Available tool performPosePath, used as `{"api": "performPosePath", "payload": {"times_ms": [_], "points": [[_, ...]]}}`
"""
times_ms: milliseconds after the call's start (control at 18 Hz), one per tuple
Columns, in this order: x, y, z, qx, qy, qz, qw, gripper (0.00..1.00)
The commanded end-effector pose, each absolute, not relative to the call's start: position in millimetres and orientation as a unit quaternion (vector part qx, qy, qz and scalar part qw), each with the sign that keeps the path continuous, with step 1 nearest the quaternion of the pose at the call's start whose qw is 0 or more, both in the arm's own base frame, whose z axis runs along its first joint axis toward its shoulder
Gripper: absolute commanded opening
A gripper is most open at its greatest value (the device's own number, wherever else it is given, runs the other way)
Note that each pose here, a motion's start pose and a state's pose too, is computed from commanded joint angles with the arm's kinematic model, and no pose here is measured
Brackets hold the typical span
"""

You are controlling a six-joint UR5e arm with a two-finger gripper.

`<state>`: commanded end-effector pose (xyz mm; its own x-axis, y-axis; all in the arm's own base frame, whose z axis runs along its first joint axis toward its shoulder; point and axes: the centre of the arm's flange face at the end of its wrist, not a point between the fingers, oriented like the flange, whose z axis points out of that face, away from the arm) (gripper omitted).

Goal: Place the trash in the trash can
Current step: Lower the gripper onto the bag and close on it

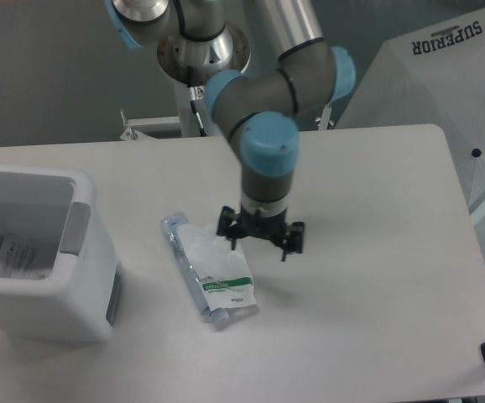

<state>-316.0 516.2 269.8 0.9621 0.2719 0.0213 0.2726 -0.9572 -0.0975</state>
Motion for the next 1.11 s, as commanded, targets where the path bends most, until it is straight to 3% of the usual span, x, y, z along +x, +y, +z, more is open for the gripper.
{"api": "performPosePath", "payload": {"times_ms": [333, 833, 1111], "points": [[-283.9, 547.9, 246.1, -0.982, -0.185, -0.016, 0.033, 1.00], [-272.4, 553.4, 228.5, -0.981, -0.190, -0.021, 0.017, 1.00], [-269.8, 553.1, 226.5, -0.982, -0.189, -0.023, 0.015, 0.77]]}}
